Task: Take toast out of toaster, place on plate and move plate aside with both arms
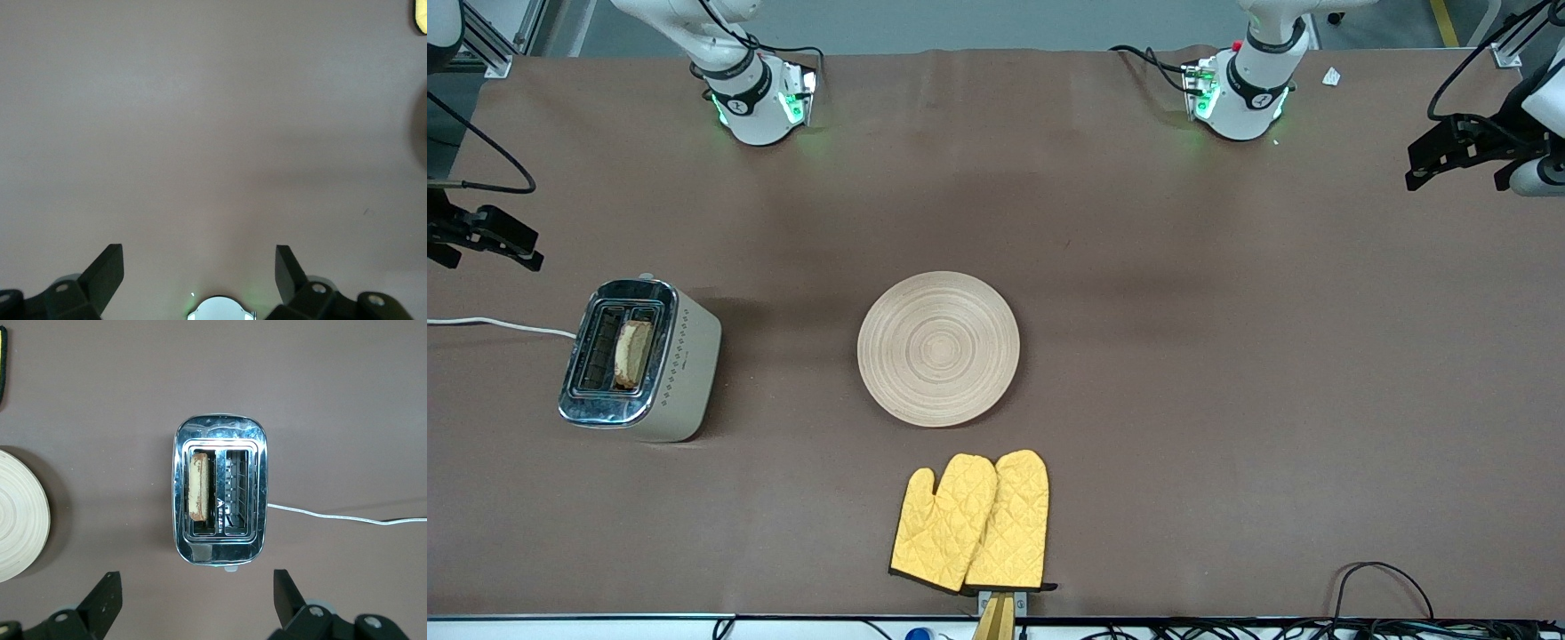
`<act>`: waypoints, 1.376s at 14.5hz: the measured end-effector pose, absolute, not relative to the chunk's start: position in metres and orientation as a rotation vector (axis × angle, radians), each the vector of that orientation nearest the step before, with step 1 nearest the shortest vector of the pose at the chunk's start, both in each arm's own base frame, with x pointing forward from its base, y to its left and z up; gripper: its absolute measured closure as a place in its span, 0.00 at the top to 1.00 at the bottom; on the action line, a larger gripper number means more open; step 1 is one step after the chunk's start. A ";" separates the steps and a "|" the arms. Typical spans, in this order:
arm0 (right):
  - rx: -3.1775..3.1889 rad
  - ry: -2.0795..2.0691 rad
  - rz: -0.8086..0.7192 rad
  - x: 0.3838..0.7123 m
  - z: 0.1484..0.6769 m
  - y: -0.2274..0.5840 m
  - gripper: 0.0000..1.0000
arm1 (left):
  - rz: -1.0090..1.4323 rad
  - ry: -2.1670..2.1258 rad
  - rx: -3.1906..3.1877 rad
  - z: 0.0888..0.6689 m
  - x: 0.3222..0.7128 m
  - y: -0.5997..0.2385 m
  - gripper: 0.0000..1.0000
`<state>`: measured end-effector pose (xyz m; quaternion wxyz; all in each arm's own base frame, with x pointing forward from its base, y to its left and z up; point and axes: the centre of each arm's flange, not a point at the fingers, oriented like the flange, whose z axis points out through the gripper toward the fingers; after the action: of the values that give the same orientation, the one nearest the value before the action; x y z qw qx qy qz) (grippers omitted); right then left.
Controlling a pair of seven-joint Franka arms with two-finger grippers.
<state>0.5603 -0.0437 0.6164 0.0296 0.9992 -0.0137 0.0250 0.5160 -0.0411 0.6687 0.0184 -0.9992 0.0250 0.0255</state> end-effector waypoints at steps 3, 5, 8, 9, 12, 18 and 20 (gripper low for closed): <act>3.081 -0.043 0.077 0.560 0.616 -0.044 1.00 | 0.079 0.078 -3.103 0.669 0.516 -0.041 1.00; 3.081 -0.043 0.077 0.560 0.616 -0.044 1.00 | 0.079 0.078 -3.103 0.669 0.516 -0.041 1.00; 3.089 -0.044 0.079 0.560 0.616 -0.043 1.00 | 0.079 0.077 -3.103 0.669 0.516 -0.041 1.00; 3.093 -0.044 0.080 0.561 0.616 -0.043 1.00 | 0.080 0.077 -3.103 0.669 0.516 -0.041 1.00; 3.097 -0.032 0.050 0.566 0.603 -0.043 1.00 | 0.083 0.076 -3.103 0.667 0.517 -0.041 1.00; 3.107 -0.012 -0.045 0.622 0.483 -0.045 1.00 | 0.089 0.063 -3.105 0.665 0.522 -0.036 1.00; 3.110 -0.008 -0.066 0.636 0.447 -0.045 1.00 | 0.091 0.064 -3.105 0.664 0.523 -0.036 1.00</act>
<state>0.6360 -0.0452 0.4465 0.0153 0.9997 -0.0027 -0.0212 0.5228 -0.0360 0.6636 0.0172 -0.9992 0.0205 0.0293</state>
